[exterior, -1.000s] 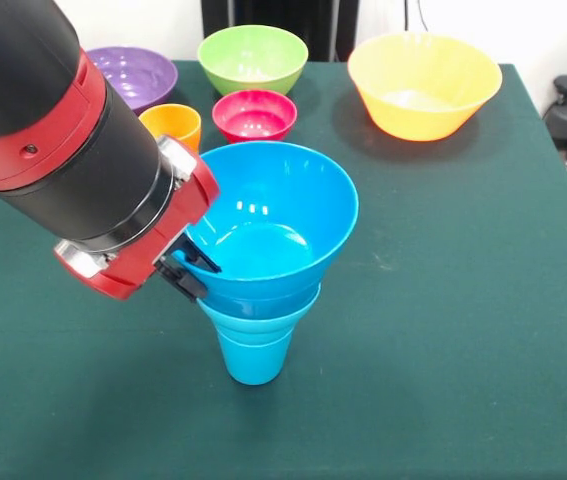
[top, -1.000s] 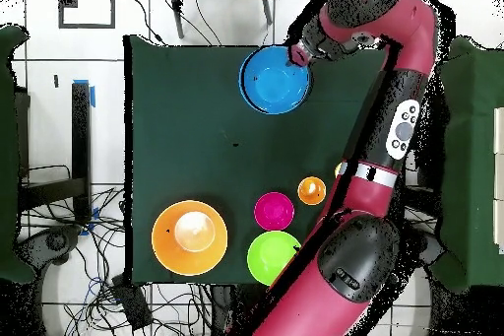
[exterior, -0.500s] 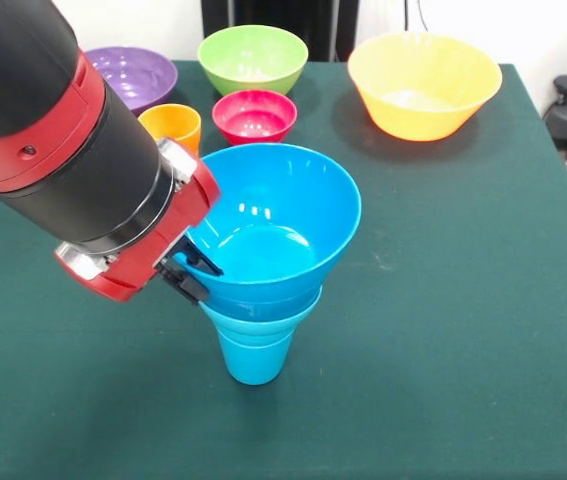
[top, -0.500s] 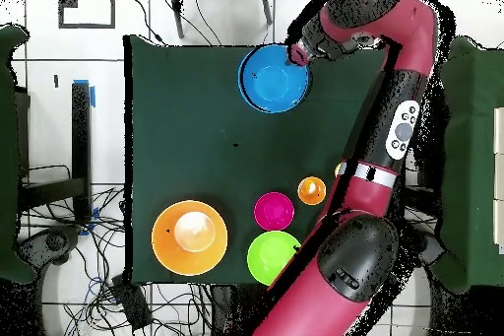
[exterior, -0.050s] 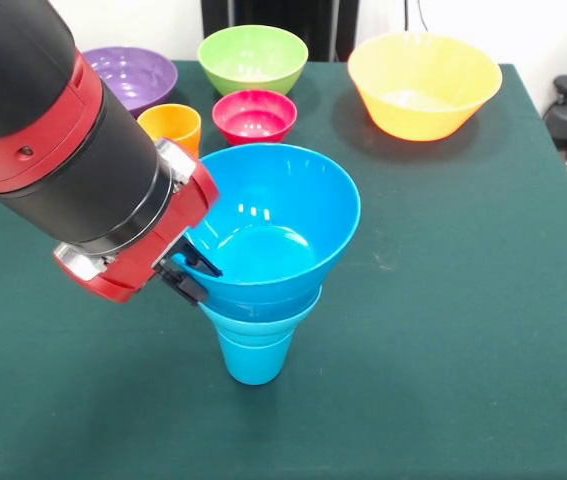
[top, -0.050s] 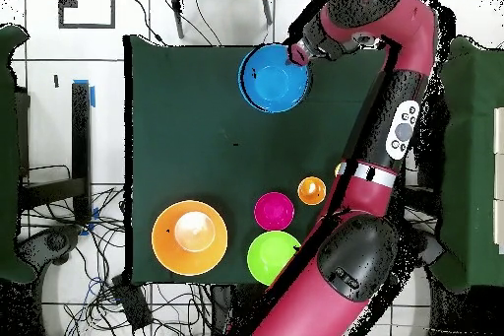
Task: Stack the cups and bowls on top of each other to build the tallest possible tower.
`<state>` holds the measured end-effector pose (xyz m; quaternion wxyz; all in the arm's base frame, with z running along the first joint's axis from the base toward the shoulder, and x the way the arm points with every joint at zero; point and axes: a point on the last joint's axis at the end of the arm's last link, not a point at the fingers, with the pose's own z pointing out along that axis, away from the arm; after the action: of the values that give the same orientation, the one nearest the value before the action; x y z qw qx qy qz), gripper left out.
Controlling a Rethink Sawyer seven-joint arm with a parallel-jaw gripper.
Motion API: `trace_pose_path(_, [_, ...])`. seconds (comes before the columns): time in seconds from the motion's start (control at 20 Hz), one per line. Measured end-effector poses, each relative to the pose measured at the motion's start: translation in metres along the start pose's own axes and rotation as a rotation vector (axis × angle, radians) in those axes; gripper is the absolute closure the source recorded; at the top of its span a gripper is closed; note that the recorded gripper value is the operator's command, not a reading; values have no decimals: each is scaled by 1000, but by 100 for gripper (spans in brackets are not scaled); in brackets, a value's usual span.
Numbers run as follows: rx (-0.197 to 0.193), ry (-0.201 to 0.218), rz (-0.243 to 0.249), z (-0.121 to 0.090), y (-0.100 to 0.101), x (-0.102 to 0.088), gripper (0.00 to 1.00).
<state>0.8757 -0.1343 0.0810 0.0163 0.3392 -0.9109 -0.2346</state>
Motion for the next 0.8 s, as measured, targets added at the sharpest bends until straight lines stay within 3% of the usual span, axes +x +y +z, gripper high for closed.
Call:
trace_pose_path(0.05, [0,-1,1,0,0,0,0])
trace_pose_path(0.8, [5,-10,3,-1,-1,-2,0])
